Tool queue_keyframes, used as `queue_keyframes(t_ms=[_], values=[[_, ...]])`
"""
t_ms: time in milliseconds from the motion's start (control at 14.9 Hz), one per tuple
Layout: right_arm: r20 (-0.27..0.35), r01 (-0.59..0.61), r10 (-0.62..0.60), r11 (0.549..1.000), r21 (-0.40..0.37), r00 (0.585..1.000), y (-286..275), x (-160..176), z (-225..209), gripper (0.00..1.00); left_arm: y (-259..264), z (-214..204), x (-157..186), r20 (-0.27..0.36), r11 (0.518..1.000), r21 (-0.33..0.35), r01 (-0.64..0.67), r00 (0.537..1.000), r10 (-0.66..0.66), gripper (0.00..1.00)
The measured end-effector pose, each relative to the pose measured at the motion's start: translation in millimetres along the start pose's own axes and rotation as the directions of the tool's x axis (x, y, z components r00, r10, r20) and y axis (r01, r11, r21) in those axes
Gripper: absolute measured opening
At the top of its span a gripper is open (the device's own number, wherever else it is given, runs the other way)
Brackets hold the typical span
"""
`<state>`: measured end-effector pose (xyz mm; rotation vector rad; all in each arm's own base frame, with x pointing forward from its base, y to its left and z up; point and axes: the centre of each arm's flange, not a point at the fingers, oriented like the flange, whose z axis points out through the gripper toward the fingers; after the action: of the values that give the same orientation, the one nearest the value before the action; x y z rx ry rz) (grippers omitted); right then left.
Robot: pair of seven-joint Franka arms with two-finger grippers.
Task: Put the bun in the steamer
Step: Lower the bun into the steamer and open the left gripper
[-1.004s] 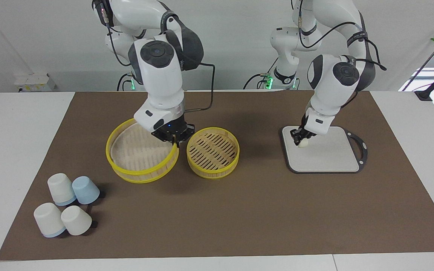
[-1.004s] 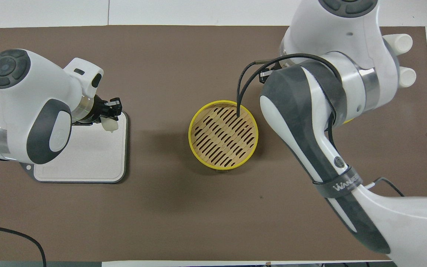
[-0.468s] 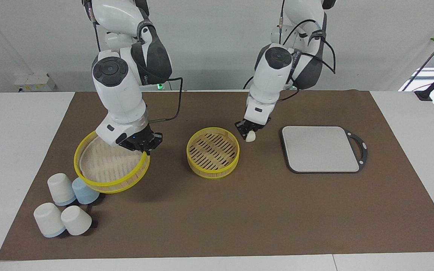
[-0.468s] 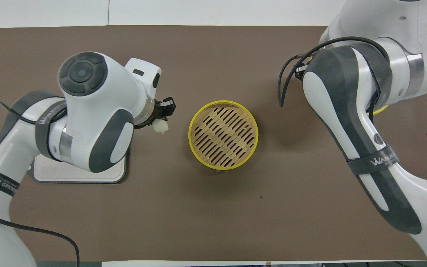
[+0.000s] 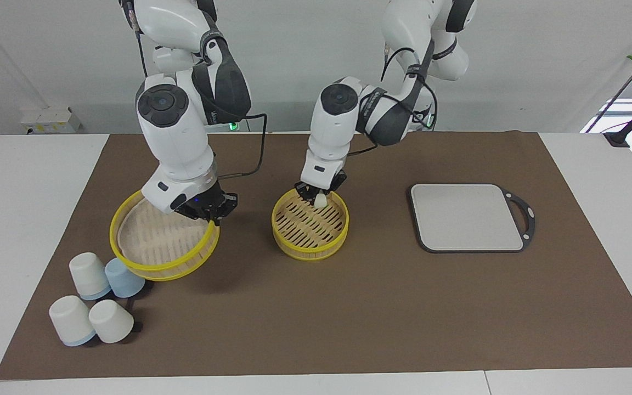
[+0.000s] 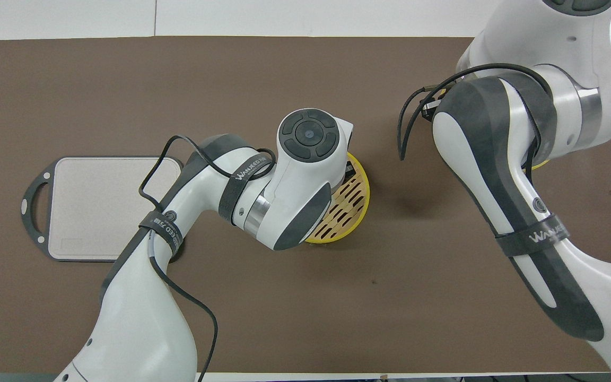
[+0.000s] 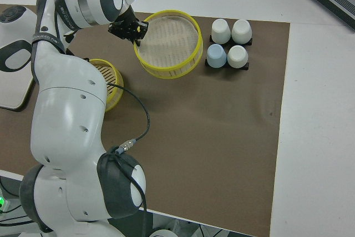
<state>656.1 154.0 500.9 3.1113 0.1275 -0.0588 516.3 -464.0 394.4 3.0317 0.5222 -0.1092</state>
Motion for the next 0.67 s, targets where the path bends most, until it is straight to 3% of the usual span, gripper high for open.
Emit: queue_keyframes(t_ms=[201, 669], values=[[-0.001, 0.0, 0.0, 1.0, 0.0, 1.0, 0.2, -0.9, -1.1, 0.09, -2.4, 6.7, 13.5, -0.043, 1.0, 0.0, 0.002, 0.999, -0.002, 0.31], [0.001, -0.013, 0.013, 1.0, 0.0, 1.0, 8.5, -0.2, -0.2, 0.09, -7.3, 53.6, 12.9, -0.038, 1.0, 0.014, 0.001, 0.999, -0.001, 0.33]])
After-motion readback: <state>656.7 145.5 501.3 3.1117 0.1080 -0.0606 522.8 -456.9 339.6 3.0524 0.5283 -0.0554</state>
